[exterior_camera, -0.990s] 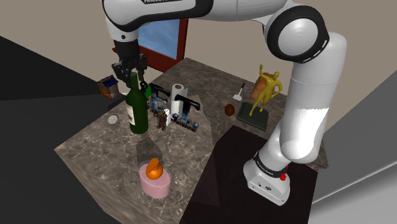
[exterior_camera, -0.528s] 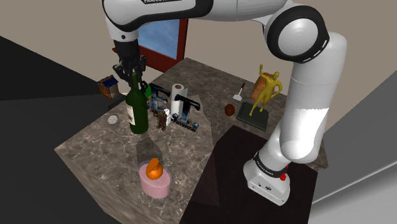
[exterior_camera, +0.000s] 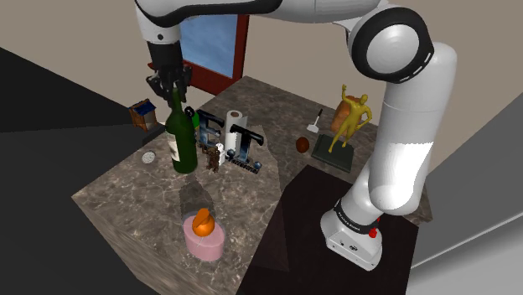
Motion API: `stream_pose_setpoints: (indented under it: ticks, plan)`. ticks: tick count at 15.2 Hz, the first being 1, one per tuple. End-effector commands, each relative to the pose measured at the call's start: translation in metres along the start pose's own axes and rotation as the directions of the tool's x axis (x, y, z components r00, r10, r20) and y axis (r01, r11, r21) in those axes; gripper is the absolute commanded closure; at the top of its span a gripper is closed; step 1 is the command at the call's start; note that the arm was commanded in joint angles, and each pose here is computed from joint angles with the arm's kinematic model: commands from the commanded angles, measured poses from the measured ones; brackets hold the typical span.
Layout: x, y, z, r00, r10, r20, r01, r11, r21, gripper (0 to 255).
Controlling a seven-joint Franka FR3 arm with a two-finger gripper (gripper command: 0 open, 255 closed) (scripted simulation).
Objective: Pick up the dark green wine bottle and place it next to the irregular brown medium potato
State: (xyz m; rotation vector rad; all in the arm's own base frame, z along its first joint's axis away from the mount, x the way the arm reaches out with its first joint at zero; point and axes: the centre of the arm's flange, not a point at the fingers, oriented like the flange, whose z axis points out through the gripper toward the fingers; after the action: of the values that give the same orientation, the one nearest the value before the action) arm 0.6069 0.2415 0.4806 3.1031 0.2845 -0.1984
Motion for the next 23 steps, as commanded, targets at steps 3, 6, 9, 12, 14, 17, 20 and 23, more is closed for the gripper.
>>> stream_pose_setpoints:
  ticks: [3, 6, 9, 12, 14, 17, 20, 23]
  plan:
    - [-0.004, 0.001, -0.022, 1.000, 0.000, 0.000, 0.000, 1.000, 0.000, 255]
    - [-0.006, 0.001, -0.038, 1.000, 0.000, 0.000, 0.000, 1.000, 0.000, 255]
    - [-0.008, 0.001, -0.053, 1.000, 0.000, 0.000, 0.000, 1.000, 0.000, 255]
    - [-0.010, 0.001, -0.069, 1.000, 0.000, 0.000, 0.000, 1.000, 0.000, 255]
    - [-0.011, 0.001, -0.080, 1.000, 0.000, 0.000, 0.000, 1.000, 0.000, 255]
    - [-0.013, 0.001, -0.095, 1.000, 0.000, 0.000, 0.000, 1.000, 0.000, 255]
    - [-0.015, 0.001, -0.106, 1.000, 0.000, 0.000, 0.000, 1.000, 0.000, 255]
    - [-0.035, 0.035, -0.104, 1.000, 0.000, 0.000, 0.000, 1.000, 0.000, 255]
